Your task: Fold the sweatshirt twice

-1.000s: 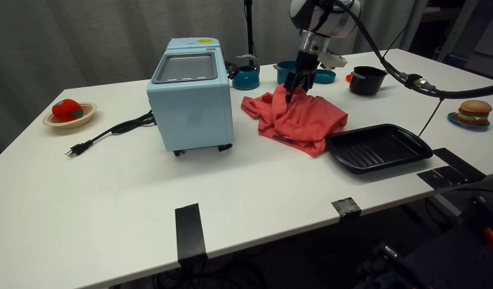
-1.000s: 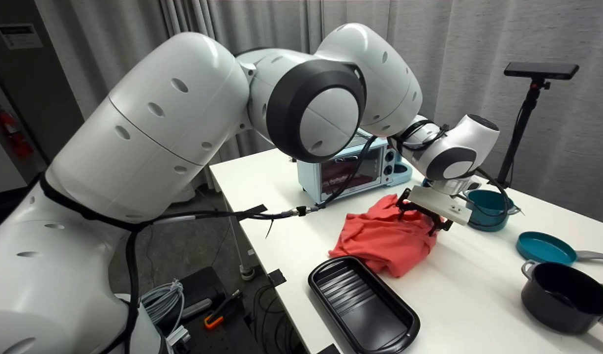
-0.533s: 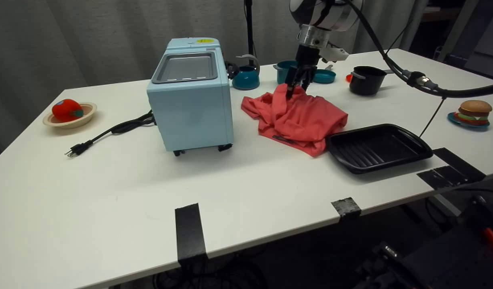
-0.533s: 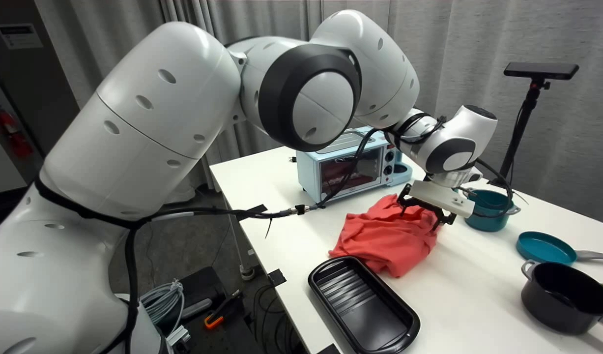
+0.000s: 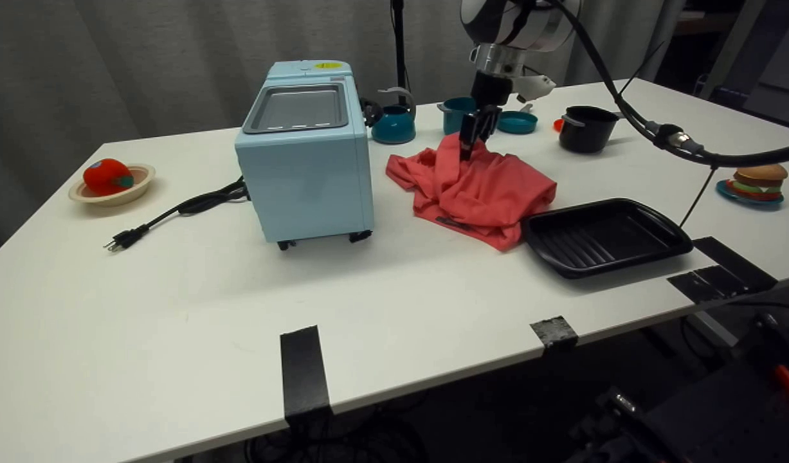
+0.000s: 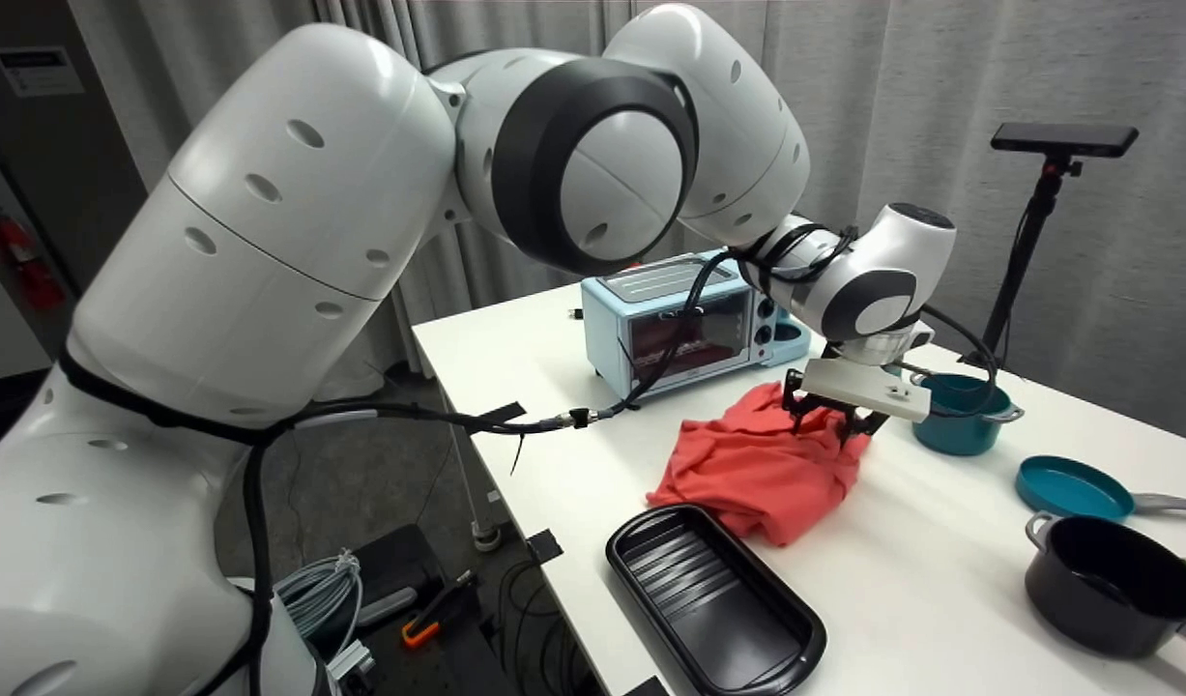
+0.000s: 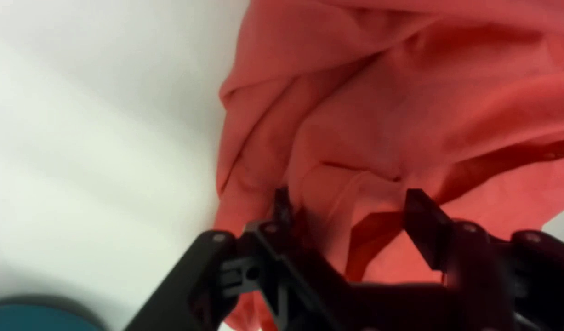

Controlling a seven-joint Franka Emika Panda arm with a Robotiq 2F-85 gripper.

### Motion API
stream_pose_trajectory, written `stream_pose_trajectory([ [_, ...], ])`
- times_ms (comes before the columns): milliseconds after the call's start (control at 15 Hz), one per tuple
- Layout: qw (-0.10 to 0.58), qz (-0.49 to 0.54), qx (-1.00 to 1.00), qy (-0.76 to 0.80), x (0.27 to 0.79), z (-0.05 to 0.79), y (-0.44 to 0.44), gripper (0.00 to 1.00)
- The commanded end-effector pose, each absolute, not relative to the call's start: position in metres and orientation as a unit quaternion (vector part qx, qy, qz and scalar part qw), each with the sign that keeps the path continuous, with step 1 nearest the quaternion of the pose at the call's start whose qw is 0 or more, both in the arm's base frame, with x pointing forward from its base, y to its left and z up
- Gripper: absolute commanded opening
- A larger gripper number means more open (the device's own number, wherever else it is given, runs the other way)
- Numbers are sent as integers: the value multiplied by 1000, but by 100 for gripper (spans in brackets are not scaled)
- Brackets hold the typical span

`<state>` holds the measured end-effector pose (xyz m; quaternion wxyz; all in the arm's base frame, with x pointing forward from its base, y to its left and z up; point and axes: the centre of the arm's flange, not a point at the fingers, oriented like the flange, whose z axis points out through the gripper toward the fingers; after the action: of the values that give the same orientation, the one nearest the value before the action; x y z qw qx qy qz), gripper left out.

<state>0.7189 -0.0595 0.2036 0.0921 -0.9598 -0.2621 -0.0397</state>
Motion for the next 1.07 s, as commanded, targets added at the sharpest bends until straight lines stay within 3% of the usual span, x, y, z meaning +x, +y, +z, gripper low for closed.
stream_pose_trajectory([
  [0, 71, -72, -948, -300, 702, 216, -51, 36],
  [333, 65, -107, -941, -313, 699, 228, -45, 1],
  [1000, 158, -126, -914, -353, 651, 237, 16, 1],
])
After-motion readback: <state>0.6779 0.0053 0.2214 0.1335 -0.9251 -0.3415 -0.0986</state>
